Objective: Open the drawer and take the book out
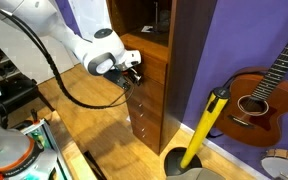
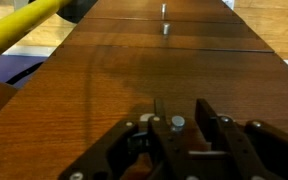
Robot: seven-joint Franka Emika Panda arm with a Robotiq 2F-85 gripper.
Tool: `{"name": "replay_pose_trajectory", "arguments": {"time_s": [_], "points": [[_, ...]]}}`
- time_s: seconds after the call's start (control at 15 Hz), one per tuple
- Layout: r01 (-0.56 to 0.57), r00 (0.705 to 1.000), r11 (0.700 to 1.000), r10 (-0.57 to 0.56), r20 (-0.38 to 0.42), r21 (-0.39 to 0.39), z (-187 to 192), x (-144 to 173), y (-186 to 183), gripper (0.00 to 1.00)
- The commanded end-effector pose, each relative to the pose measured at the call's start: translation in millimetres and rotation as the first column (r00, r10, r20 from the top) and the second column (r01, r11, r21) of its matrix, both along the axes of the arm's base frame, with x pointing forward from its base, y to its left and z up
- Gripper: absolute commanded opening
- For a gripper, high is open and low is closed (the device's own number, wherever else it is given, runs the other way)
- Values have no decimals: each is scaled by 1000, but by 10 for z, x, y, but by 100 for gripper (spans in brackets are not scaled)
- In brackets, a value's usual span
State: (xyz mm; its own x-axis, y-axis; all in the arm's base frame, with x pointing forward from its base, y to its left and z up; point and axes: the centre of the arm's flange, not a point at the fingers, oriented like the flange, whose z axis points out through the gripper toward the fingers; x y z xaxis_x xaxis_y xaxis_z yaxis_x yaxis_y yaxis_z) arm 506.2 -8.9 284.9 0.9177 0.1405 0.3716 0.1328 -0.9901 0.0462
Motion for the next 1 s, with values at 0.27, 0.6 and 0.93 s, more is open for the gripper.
{"name": "replay_pose_trajectory", "arguments": {"time_s": [0.27,0.6,0.93], "points": [[4,999,1000,-4,43,3,-63,75,-6,32],[1,999,1000,-2,40,4,-58,68,-8,0],[9,1000,999,-8,-22,46,2,5,33,4]]}}
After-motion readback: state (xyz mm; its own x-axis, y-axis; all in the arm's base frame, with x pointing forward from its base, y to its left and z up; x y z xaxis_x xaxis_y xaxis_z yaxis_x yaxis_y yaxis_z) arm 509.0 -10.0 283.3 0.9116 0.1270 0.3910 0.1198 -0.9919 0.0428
